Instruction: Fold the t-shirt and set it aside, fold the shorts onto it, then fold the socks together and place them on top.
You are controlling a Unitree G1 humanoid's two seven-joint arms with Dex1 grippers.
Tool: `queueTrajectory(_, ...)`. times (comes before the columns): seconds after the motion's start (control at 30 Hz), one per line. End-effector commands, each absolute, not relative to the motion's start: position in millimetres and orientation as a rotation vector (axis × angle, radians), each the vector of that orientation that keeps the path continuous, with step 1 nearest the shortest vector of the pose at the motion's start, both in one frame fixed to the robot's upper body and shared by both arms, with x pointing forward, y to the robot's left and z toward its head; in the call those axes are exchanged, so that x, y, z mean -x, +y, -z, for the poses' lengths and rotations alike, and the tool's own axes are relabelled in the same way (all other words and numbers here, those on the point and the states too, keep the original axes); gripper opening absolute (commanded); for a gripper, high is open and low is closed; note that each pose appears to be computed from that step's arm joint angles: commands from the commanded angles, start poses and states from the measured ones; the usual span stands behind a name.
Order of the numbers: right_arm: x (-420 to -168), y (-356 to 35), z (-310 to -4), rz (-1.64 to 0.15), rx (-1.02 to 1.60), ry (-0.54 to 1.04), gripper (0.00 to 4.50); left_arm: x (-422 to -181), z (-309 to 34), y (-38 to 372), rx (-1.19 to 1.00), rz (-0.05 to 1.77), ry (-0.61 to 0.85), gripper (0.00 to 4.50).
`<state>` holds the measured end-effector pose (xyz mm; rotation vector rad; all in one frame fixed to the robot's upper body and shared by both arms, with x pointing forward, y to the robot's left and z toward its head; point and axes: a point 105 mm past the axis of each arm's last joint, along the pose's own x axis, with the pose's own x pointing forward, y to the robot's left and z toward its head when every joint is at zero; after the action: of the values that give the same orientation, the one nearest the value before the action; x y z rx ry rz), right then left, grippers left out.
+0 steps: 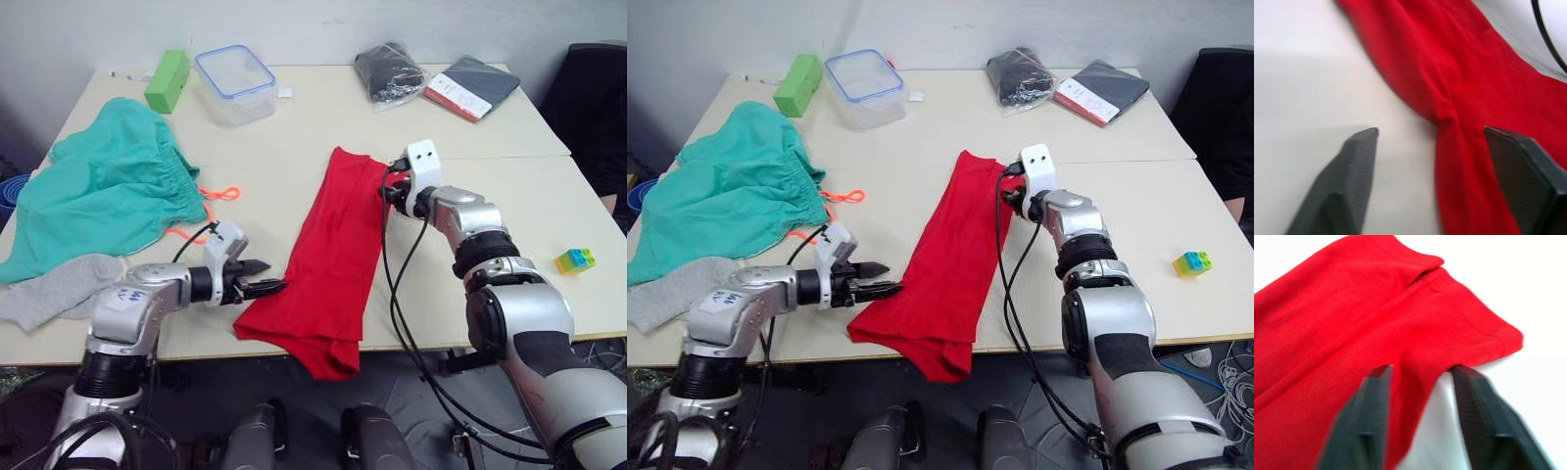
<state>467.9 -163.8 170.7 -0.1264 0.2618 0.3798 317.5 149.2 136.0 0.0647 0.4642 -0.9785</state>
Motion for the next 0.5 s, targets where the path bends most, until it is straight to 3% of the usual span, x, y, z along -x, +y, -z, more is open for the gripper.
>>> queueTrajectory(0.03,-448,-171,-201,-0.433,0.105,0.198,3.33,-331,-158,156,-0.113,1.036,0.402,4.50)
queueTrajectory(0.17,-391,-166,-191,-0.563,0.015,0.313,4.48,-368,-173,153,-0.096,1.042,0.391,4.50)
queueTrajectory(0.33,-324,-154,-165,-0.697,-0.058,0.501,4.48,-399,-183,120,-0.044,1.116,0.411,4.50)
queueTrajectory(0.5,-290,-146,-139,-0.724,-0.107,0.622,4.48,-414,-174,89,-0.068,1.147,0.450,4.50)
